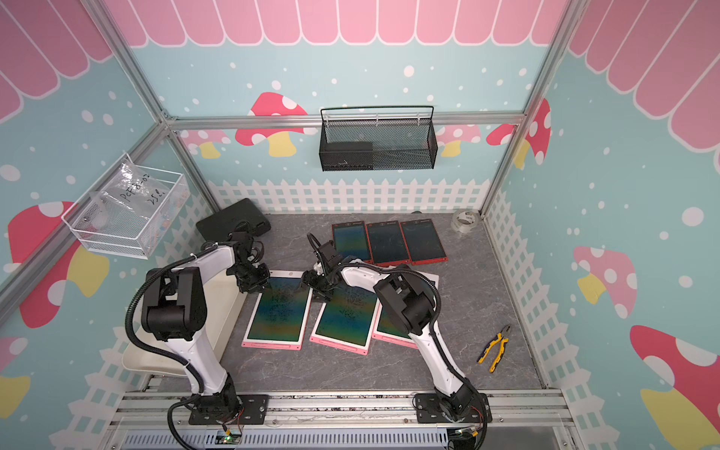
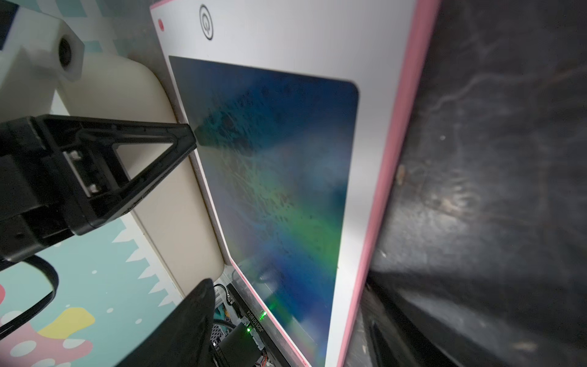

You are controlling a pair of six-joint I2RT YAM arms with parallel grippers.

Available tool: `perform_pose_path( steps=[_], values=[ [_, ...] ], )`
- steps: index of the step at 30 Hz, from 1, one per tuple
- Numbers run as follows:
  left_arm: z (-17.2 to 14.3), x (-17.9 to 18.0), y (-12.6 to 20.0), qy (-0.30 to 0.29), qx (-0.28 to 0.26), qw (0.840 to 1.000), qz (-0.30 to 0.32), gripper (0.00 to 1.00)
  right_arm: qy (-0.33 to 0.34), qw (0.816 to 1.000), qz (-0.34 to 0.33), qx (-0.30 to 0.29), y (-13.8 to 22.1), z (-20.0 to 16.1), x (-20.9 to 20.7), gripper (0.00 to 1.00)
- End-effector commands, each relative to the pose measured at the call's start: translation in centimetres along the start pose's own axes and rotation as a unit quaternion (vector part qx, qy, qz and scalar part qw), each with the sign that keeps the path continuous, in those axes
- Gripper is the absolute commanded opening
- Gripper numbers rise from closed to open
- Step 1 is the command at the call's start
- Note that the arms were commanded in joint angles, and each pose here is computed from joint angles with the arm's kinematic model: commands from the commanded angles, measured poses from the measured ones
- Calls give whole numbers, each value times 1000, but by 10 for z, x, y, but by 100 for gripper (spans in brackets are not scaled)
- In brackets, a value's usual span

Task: Take out the writing tablet from the storage box
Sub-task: Place the writing tablet at the center of the board, then move the writing tablet to the center of the board.

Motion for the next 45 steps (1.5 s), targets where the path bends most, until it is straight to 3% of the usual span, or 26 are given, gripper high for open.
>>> perform_pose_path(
  steps=[1,18,30,45],
  values=[
    [5,8,-2,0,10,1000,8,29,-31,998,-52,23,-7,-14,-23,75],
    [17,32,8,-1,-30,998,64,30,-38,997,-63,18,-1,-19,-27,77],
    [-14,10,-13,-19,41,999,22,29,-35,996,-78,17,8,-20,-33,80],
    [-41,-5,-19,-2,56,998,-1,27,-15,989,-131,64,30,-35,-53,81]
  ],
)
Point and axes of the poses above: each gripper's point midway between its finger pads, its own y axis back along the fingers, its own x axis along the line the jaws close on, z = x × y, the point moved 5 cm from there along y, back along the fingers, and after that the axes turned 12 degrees about y, right-handed, at the moved point
